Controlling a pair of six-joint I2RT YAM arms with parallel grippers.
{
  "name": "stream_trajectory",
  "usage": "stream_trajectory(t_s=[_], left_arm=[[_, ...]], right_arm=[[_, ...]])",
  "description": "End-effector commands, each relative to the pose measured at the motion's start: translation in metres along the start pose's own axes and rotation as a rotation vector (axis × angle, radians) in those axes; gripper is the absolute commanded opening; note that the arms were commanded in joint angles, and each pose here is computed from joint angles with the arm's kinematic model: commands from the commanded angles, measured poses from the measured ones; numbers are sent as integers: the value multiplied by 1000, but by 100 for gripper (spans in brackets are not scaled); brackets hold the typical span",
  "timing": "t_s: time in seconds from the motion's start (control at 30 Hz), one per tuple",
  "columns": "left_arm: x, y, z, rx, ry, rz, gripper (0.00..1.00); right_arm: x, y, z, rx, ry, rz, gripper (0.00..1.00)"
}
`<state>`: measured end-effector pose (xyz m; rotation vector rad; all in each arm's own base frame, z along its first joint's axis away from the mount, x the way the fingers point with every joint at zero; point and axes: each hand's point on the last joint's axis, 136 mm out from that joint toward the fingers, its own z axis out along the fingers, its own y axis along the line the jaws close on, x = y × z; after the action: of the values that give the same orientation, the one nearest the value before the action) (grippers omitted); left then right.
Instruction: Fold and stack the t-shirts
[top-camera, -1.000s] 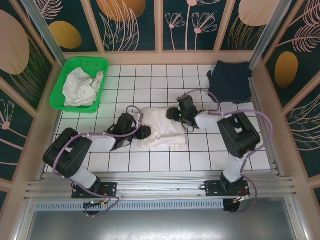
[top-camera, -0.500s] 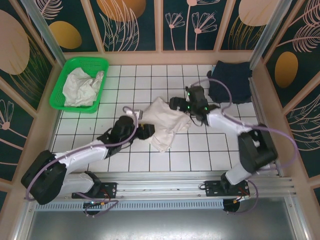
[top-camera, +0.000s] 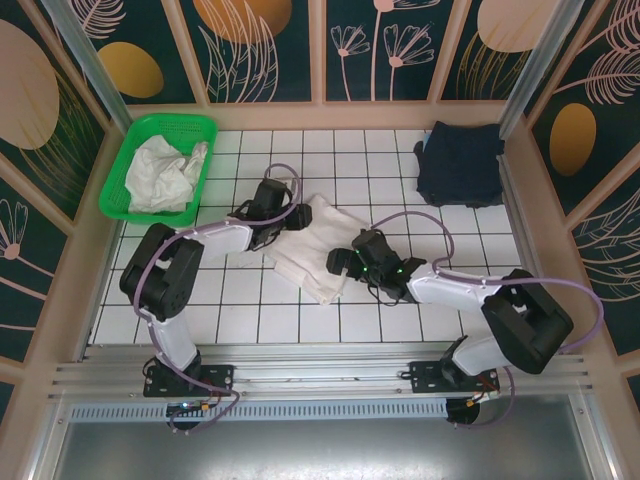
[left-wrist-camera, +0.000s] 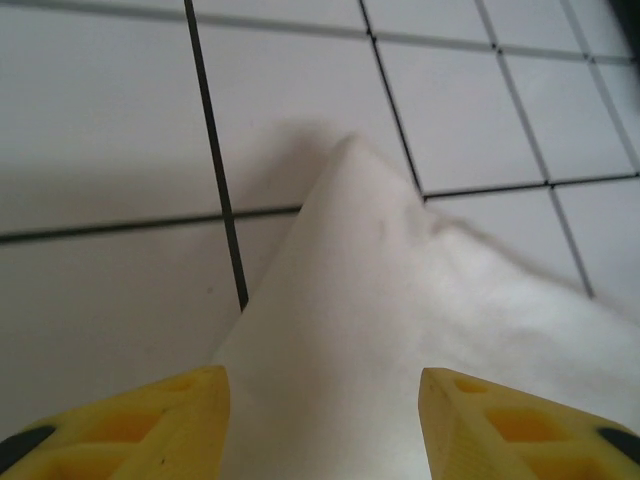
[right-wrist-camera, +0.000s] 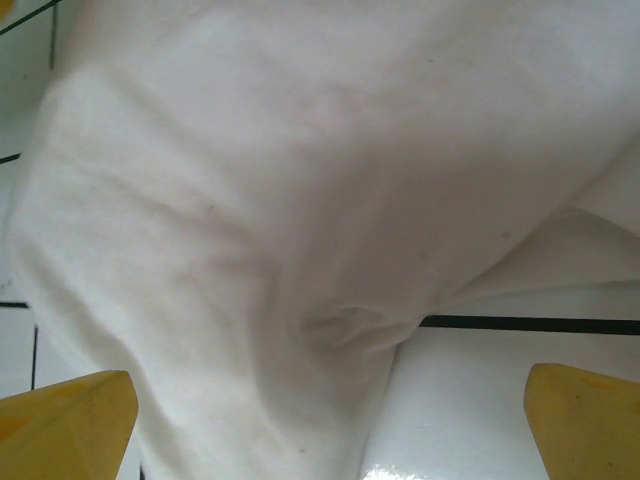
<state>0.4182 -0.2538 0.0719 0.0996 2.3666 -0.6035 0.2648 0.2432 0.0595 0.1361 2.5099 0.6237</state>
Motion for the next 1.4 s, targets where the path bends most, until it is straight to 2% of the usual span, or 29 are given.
stream_trajectory(t_s=[0.0, 0.17, 0.4, 0.47, 0.6, 0.8, 1.0, 1.1, 1.23, 1.37], left_arm=[[6, -2, 6, 23, 34, 16, 53], [19, -2, 6, 50, 56, -5, 51], [53, -6, -10, 144, 97, -77, 47], [58, -4, -19, 146, 91, -93, 47], [61, -6, -42, 173, 55, -105, 51], [80, 7, -43, 137, 80, -125, 52], [80, 4, -35, 150, 99, -125, 50], [78, 6, -37, 136, 88, -123, 50], [76, 7, -39, 126, 84, -122, 50], [73, 6, -40, 123, 79, -116, 50]], right_arm=[[-8, -14, 14, 70, -24, 36, 99], [-22, -13, 39, 54, 16, 36, 99], [-76, 16, 64, -43, -5, -12, 78], [-95, 25, 72, -62, -11, -42, 70], [-125, 33, 75, -15, -23, -115, 66], [-102, 15, 69, 12, -3, -82, 67], [-77, -22, 78, 123, 60, -107, 67], [-70, -24, 82, 107, 91, -139, 65], [-62, -18, 90, 60, 139, -174, 57], [-61, -10, 94, 23, 155, -189, 44]])
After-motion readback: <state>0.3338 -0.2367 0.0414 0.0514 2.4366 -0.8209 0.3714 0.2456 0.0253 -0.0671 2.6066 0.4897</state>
